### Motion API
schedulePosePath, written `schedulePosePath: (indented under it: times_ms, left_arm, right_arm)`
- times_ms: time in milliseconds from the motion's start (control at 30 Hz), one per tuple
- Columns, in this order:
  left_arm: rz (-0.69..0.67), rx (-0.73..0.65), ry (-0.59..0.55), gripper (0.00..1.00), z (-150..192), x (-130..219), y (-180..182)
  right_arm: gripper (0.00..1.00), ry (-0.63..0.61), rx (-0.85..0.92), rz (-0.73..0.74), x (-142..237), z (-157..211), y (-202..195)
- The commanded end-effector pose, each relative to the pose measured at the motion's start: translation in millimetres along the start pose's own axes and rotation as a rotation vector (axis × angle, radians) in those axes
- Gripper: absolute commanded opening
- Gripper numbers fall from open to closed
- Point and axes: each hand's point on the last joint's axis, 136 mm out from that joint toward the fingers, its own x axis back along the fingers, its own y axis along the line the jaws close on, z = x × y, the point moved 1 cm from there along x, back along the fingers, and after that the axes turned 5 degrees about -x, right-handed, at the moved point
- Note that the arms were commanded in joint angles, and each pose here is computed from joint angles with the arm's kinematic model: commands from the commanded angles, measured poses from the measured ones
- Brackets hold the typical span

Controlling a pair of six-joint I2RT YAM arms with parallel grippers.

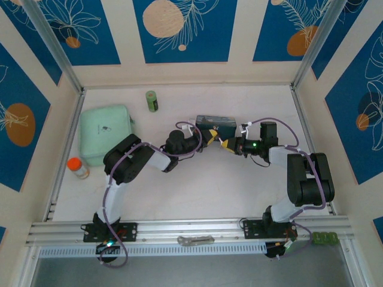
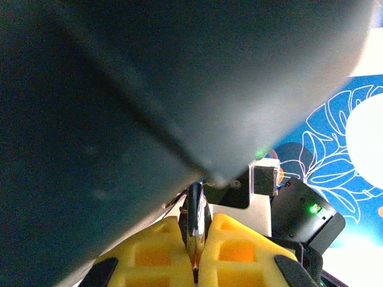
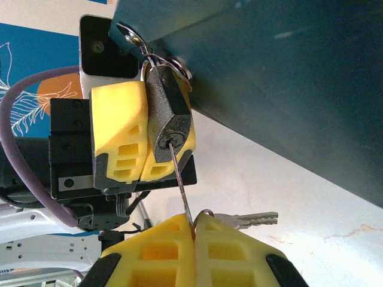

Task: Unlock the padlock with the key

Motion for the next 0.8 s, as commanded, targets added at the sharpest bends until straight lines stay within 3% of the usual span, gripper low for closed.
schedulePosePath:
  times_ms: [0,533,767]
  left_arm:
    - [0.088,-0.029,0.002,0.0,0,0,-24]
    - [0.084,-0.029,0.035,0.0,9,-3,-23]
    - [0.091,-0.03,0.059,0.0,16,2,-20]
  right_arm:
    - [0.0,0.011,0.002,-0.008,-1,0,1]
    - [0.0,0.024,0.01,-0.035,-7,-7,9]
    - [0.0,-0.029,-0.045,0.006,-1,-23,3]
